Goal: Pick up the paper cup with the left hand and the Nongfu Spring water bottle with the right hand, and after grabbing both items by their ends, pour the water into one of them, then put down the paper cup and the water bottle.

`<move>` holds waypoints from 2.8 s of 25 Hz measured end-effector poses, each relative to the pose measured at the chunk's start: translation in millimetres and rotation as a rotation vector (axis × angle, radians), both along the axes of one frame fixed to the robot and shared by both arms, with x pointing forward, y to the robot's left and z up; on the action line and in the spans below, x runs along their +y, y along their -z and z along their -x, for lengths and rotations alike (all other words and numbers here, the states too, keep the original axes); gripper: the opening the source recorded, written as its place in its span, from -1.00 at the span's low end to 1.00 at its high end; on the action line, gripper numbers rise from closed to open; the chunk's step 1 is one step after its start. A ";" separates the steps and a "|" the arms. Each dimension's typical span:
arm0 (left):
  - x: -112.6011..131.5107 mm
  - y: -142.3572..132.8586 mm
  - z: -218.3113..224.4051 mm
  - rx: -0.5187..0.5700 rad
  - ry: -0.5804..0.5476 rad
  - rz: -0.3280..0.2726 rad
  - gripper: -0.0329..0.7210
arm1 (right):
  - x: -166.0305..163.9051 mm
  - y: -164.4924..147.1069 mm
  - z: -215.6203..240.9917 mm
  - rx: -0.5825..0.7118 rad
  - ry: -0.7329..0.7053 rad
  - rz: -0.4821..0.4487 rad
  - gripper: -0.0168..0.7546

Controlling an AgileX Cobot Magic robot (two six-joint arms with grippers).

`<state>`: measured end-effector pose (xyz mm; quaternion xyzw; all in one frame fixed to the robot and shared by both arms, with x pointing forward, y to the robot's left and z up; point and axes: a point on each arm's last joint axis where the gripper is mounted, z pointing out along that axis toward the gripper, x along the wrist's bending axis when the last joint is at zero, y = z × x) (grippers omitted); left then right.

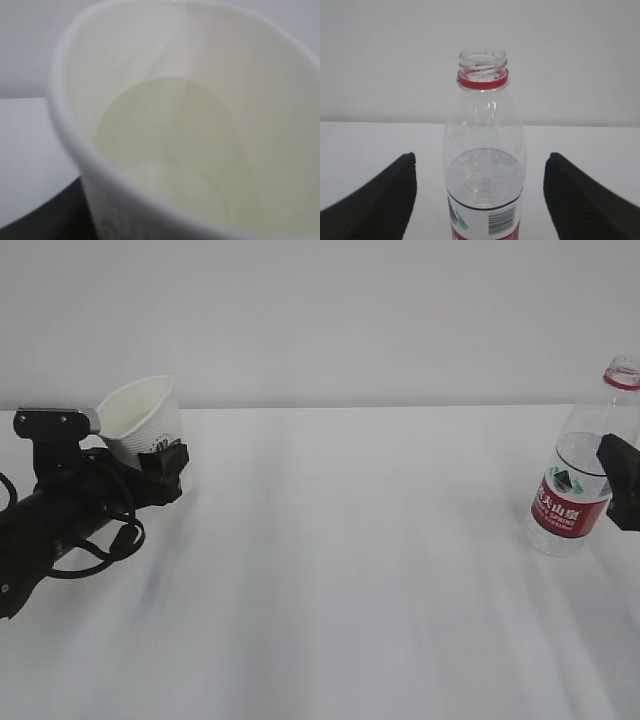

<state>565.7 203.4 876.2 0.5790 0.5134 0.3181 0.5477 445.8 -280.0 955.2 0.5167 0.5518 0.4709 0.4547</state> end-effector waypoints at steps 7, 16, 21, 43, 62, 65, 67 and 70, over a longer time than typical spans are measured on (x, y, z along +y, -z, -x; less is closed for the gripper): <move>-0.8 1.0 -8.1 -0.012 -0.018 0.007 0.34 | 0.1 0.0 0.0 0.000 -0.001 0.001 0.58; -2.5 11.8 -16.9 -0.001 -0.027 0.006 0.34 | 0.1 0.0 0.0 0.000 -0.001 0.001 0.58; -2.1 24.2 -16.1 0.030 -0.028 -0.003 0.34 | 0.2 0.0 0.0 0.000 -0.002 0.001 0.58; -2.6 30.0 -10.9 0.053 -0.006 -0.016 0.30 | 0.2 -0.2 0.0 -0.002 -0.002 0.001 0.58; -2.6 30.0 -10.9 0.053 -0.006 -0.016 0.54 | 0.3 -0.2 0.0 -0.002 -0.004 0.002 0.58; -2.6 30.0 -10.9 0.053 -0.006 -0.016 0.61 | 0.4 -0.3 0.0 -0.004 -0.005 0.003 0.58; -2.6 29.7 -10.9 0.049 -0.006 -0.015 0.64 | 0.4 -0.3 0.0 -0.004 -0.005 0.003 0.58; -2.7 29.2 -11.1 0.043 -0.006 -0.013 0.65 | 0.4 -0.3 0.0 -0.004 -0.005 0.003 0.58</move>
